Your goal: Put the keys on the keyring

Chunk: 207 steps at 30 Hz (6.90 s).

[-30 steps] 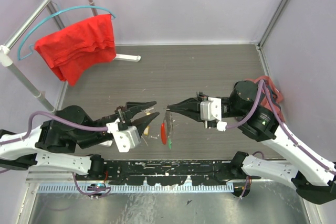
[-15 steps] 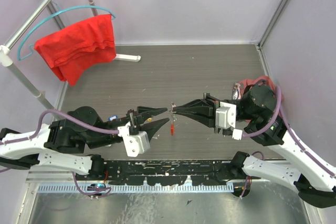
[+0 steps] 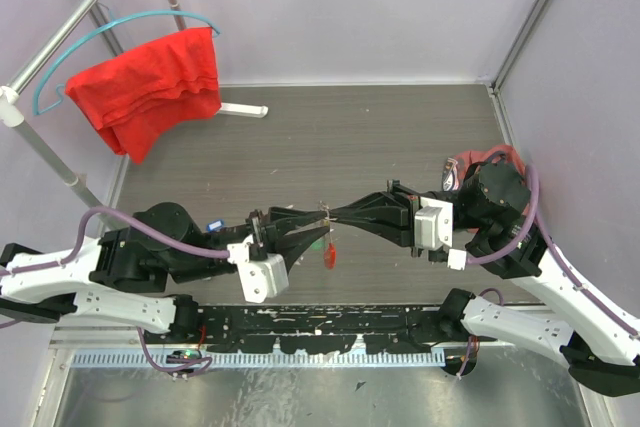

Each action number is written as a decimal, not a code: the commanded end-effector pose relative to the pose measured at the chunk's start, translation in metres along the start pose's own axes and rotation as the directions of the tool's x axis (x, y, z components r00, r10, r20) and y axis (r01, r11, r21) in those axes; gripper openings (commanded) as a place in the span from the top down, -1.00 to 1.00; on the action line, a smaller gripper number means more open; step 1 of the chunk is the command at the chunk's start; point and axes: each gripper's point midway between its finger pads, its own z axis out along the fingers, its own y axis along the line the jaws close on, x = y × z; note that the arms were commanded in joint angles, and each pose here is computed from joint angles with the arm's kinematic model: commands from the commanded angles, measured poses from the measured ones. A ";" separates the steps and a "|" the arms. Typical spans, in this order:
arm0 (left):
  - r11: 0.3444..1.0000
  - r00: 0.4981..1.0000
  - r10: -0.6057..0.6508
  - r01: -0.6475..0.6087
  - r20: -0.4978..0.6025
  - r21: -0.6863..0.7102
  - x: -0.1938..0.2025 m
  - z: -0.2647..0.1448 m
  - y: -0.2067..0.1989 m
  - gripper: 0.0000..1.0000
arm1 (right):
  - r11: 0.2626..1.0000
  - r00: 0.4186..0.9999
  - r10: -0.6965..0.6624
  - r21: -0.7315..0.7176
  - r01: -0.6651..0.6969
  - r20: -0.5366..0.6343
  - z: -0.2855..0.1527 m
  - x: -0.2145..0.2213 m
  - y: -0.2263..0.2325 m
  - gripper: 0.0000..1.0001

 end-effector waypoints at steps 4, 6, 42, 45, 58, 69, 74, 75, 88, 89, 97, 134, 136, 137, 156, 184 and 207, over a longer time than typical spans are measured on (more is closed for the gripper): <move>1.000 0.998 -0.006 0.008 0.063 -0.019 -0.020 0.003 0.009 0.44 | 0.999 0.997 -0.050 0.014 0.050 0.061 -0.002 -0.026 -0.008 0.97; 1.000 0.998 -0.008 0.009 0.066 -0.017 -0.021 0.003 0.009 0.46 | 0.999 0.997 -0.051 0.013 0.051 0.060 -0.002 -0.027 -0.008 0.96; 0.998 1.000 0.020 -0.020 0.000 -0.058 -0.007 0.003 0.015 0.55 | 0.998 0.996 -0.063 0.007 0.063 0.062 -0.004 -0.031 -0.007 0.92; 0.998 1.000 0.016 -0.015 0.001 -0.060 -0.007 0.002 0.016 0.55 | 0.998 0.996 -0.068 0.013 0.067 0.060 -0.005 -0.031 -0.008 0.92; 0.998 1.000 -0.004 0.006 0.027 -0.056 -0.012 -0.006 0.017 0.53 | 0.997 0.996 -0.069 0.031 0.068 0.048 -0.006 -0.029 -0.010 0.92; 0.998 1.000 -0.002 0.004 0.020 -0.057 -0.009 -0.006 0.016 0.56 | 0.997 0.996 -0.071 0.029 0.069 0.052 -0.006 -0.030 -0.010 0.92; 0.999 1.000 0.003 -0.003 0.007 -0.052 -0.006 -0.003 0.013 0.56 | 0.997 0.996 -0.069 0.027 0.068 0.057 -0.006 -0.032 -0.010 0.92; 0.999 1.000 0.002 -0.002 0.004 -0.052 -0.005 -0.002 0.013 0.56 | 0.997 0.996 -0.070 0.027 0.069 0.057 -0.006 -0.032 -0.010 0.92; 0.999 1.000 0.005 -0.005 0.002 -0.039 -0.005 0.006 0.009 0.56 | 0.997 0.995 -0.069 0.024 0.068 0.066 -0.006 -0.035 -0.009 0.91; 0.999 1.000 0.006 -0.006 0.001 -0.038 -0.005 0.006 0.009 0.56 | 0.997 0.995 -0.069 0.025 0.068 0.066 -0.007 -0.035 -0.010 0.91; 0.999 1.000 0.005 -0.005 -0.012 -0.035 -0.002 0.009 0.007 0.62 | 0.997 0.995 -0.068 0.025 0.067 0.068 -0.007 -0.036 -0.009 0.91; 0.958 0.953 -0.158 0.084 -0.260 -0.273 0.074 -0.034 0.058 1.00 | 0.780 0.797 0.571 0.434 -0.451 -0.198 -0.046 0.083 0.015 0.21; 0.950 0.945 -0.178 0.092 -0.274 -0.298 0.079 -0.043 0.060 1.00 | 0.707 0.743 0.644 0.515 -0.485 -0.183 -0.054 0.098 0.017 0.20; 0.945 0.942 -0.187 0.095 -0.279 -0.312 0.082 -0.047 0.061 1.00 | 0.653 0.706 0.688 0.570 -0.499 -0.171 -0.059 0.107 0.017 0.20; 0.878 0.863 -0.357 0.180 -0.357 -0.443 0.152 -0.078 0.067 1.00 | 0.206 0.206 0.970 0.880 -0.428 -0.127 -0.074 0.257 0.094 -0.10; 0.678 0.757 -0.588 0.269 -0.286 -0.684 0.233 -0.124 0.116 1.00 | 0.780 0.419 0.622 0.473 -0.410 -0.661 0.083 0.356 0.187 0.05; 0.671 0.759 -0.589 0.268 -0.277 -0.692 0.235 -0.127 0.117 1.00 | 0.807 0.313 0.572 0.450 -0.382 -0.758 0.069 0.396 0.200 0.16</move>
